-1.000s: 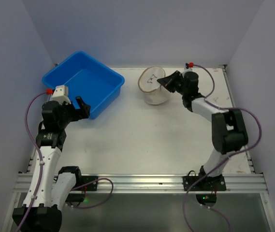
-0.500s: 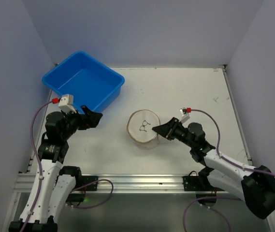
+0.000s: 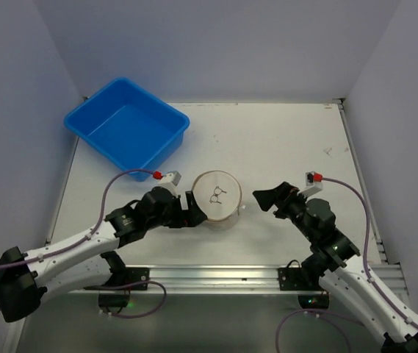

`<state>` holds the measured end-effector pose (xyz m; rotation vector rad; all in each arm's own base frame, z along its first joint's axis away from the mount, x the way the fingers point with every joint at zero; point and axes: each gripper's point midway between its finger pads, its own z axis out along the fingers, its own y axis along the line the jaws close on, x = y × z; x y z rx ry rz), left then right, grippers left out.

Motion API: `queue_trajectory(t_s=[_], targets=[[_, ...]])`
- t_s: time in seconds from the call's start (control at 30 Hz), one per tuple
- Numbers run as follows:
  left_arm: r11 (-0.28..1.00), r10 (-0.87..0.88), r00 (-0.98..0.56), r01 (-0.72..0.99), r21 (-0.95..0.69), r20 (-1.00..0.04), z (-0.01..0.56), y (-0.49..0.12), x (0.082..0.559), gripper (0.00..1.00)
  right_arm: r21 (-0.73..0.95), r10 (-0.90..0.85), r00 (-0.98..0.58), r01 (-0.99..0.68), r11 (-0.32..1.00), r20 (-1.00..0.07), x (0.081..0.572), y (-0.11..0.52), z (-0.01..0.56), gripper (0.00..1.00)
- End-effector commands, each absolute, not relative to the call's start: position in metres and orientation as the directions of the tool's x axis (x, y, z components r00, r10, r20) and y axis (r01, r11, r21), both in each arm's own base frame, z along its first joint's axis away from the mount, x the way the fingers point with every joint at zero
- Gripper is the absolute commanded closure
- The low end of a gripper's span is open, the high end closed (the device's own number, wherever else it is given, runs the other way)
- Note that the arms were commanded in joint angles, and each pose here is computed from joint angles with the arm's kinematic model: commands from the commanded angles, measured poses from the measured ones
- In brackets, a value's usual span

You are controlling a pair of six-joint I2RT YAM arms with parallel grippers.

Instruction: Unzip the laundry bag and remove the bra

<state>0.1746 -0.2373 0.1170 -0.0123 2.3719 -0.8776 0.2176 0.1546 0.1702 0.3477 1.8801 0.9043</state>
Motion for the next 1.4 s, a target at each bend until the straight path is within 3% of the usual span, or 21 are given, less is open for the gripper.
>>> queue_trajectory(t_s=[0.0, 0.07, 0.17, 0.2, 0.23, 0.27, 0.33, 0.43, 0.57, 0.73, 0.77, 0.83, 0.9, 0.93, 1.13, 1.37], targets=[[0.753, -0.375, -0.732, 0.116, -0.647, -0.568, 0.142, -0.258, 0.2, 0.12, 0.567, 0.423, -0.526, -0.143, 0.811, -0.737, 0.205, 0.138, 0.156, 0.08], [0.77, -0.362, -0.744, 0.101, -0.63, -0.562, 0.129, -0.263, 0.203, 0.17, 0.556, 0.387, -0.562, -0.163, 0.815, -0.731, 0.199, 0.142, 0.151, 0.09], [0.801, -0.335, -0.744, 0.097, -0.59, -0.577, 0.12, -0.267, 0.21, 0.35, 0.559, 0.348, -0.584, -0.228, 0.797, -0.734, 0.193, 0.151, 0.151, 0.11], [0.805, -0.335, -0.736, 0.102, -0.585, -0.589, 0.124, -0.269, 0.214, 0.47, 0.562, 0.335, -0.591, -0.252, 0.788, -0.734, 0.189, 0.154, 0.15, 0.11], [0.82, -0.328, -0.731, 0.094, -0.565, -0.599, 0.122, -0.268, 0.218, 0.67, 0.568, 0.327, -0.597, -0.274, 0.776, -0.733, 0.186, 0.158, 0.151, 0.12], [0.851, -0.319, -0.709, 0.079, -0.519, -0.63, 0.12, -0.259, 0.224, 0.73, 0.568, 0.321, -0.598, -0.282, 0.773, -0.734, 0.185, 0.158, 0.15, 0.12], [0.883, -0.313, -0.655, 0.064, -0.464, -0.688, 0.132, -0.251, 0.238, 0.79, 0.563, 0.299, -0.6, -0.315, 0.764, -0.742, 0.182, 0.162, 0.152, 0.13], [0.915, -0.235, -0.577, 0.14, -0.378, -0.782, 0.157, -0.249, 0.257, 0.8, 0.556, 0.27, -0.604, -0.354, 0.752, -0.75, 0.179, 0.166, 0.153, 0.14], [0.941, -0.152, -0.467, 0.201, -0.271, -0.871, 0.188, -0.242, 0.288, 0.76, 0.574, 0.242, -0.622, -0.411, 0.708, -0.745, 0.174, 0.179, 0.156, 0.16], [0.936, -0.15, -0.422, 0.232, -0.266, -0.894, 0.208, -0.238, 0.321, 0.66, 0.594, 0.238, -0.642, -0.419, 0.687, -0.729, 0.173, 0.186, 0.154, 0.18], [0.938, -0.158, -0.439, 0.212, -0.273, -0.884, 0.206, -0.233, 0.324, 0.6, 0.594, 0.237, -0.643, -0.418, 0.688, -0.728, 0.174, 0.187, 0.154, 0.18], [0.933, -0.189, -0.456, 0.192, -0.304, -0.869, 0.217, -0.233, 0.321, 0.35, 0.583, 0.237, -0.631, -0.423, 0.694, -0.739, 0.175, 0.185, 0.158, 0.18], [0.917, -0.265, -0.519, 0.124, -0.378, -0.813, 0.205, -0.228, 0.306, 0.03, 0.569, 0.233, -0.62, -0.424, 0.705, -0.749, 0.177, 0.183, 0.16, 0.17], [0.901, -0.299, -0.541, 0.111, -0.418, -0.786, 0.206, -0.226, 0.296, 0.0, 0.565, 0.234, -0.615, -0.423, 0.708, -0.753, 0.178, 0.182, 0.161, 0.17], [0.796, -0.418, -0.661, 0.064, -0.602, -0.623, 0.163, -0.246, 0.243, 0.0, 0.556, 0.222, -0.614, -0.428, 0.712, -0.757, 0.181, 0.184, 0.16, 0.17], [0.761, -0.426, -0.742, 0.016, -0.649, -0.517, 0.118, -0.281, 0.216, 0.12, 0.53, 0.2, -0.609, -0.428, 0.732, -0.767, 0.187, 0.184, 0.156, 0.17]])
